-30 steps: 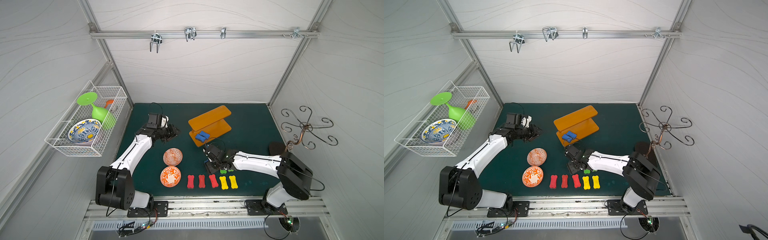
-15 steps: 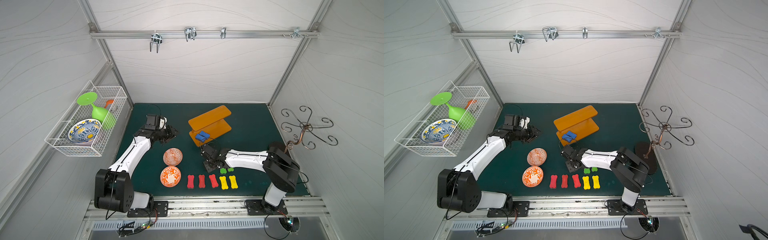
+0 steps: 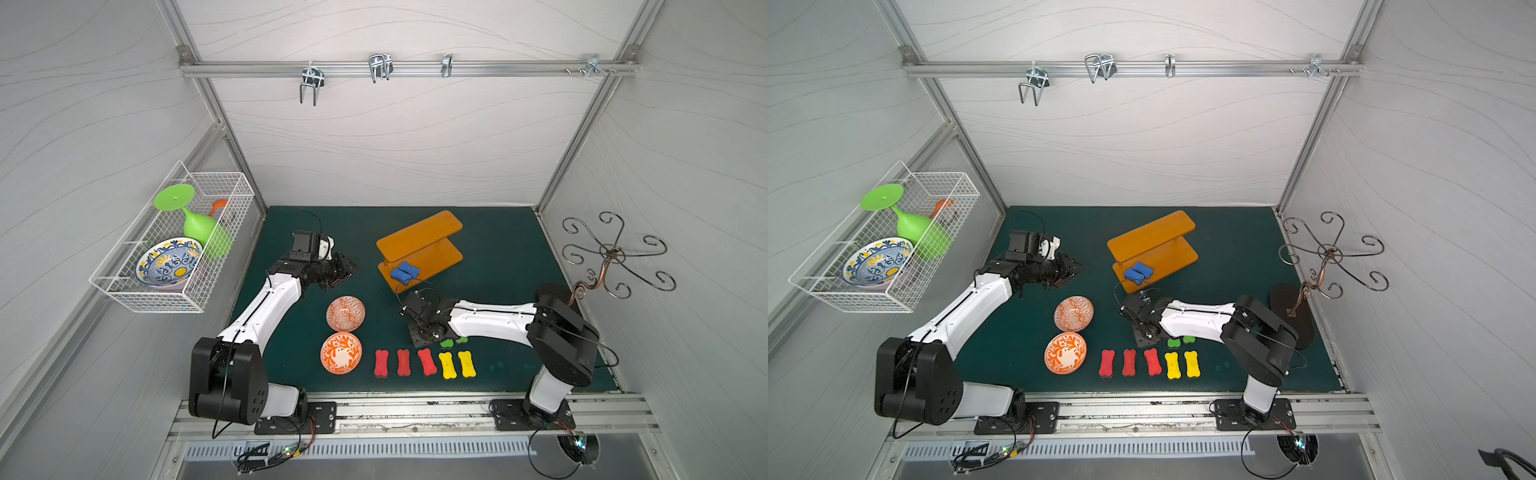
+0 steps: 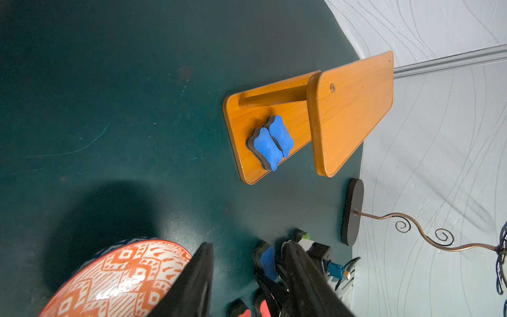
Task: Remove the whiteboard erasers from the shelf
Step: Adjust the whiteboard eraser at the center of the board, then pick up the whiteboard eraser from the shelf.
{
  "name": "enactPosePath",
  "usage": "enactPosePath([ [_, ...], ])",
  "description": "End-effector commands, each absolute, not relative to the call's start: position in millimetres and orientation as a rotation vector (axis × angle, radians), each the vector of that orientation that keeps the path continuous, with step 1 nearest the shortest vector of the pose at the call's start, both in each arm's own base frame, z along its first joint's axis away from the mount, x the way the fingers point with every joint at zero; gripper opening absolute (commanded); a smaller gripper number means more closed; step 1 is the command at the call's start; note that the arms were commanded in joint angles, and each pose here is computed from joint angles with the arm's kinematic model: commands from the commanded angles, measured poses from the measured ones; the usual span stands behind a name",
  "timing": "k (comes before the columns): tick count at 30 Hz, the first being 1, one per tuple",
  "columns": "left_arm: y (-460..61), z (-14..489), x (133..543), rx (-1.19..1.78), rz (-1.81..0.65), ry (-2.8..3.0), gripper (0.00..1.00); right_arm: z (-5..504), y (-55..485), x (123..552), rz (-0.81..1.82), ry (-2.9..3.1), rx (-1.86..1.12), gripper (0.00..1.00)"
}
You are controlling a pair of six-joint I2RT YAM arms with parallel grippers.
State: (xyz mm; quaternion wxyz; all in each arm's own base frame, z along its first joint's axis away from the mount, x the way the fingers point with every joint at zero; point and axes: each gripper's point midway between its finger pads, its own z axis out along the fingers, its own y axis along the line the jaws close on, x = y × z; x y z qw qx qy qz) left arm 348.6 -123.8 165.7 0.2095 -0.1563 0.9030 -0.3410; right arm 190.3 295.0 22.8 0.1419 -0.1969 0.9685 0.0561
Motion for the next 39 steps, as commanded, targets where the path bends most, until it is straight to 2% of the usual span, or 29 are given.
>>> enactPosePath([
  [1,-125,178,354,-0.397,-0.971,2.46,0.47,33,297,189,0.168,2.805,-0.53,0.47],
  [15,-123,177,362,-0.408,-0.947,2.463,0.48,47,299,180,0.413,2.819,-0.486,0.48],
  [18,-125,183,366,-0.397,-0.953,2.451,0.54,69,298,183,0.517,2.773,-0.479,0.5],
  [21,-132,187,378,-0.36,-0.902,2.452,0.65,106,285,211,0.701,2.665,-0.377,0.52],
  [27,-150,186,409,-0.31,-0.861,2.488,0.72,155,252,297,1.01,2.473,-0.11,0.55],
  [33,-188,189,434,-0.211,-0.972,2.45,0.77,149,245,353,1.207,2.386,0.007,0.55],
  [36,-206,179,440,-0.168,-0.978,2.496,0.76,134,254,369,1.251,2.384,-0.003,0.53],
  [39,-208,167,445,-0.187,-0.983,2.53,0.66,119,259,381,1.243,2.379,-0.016,0.51],
])
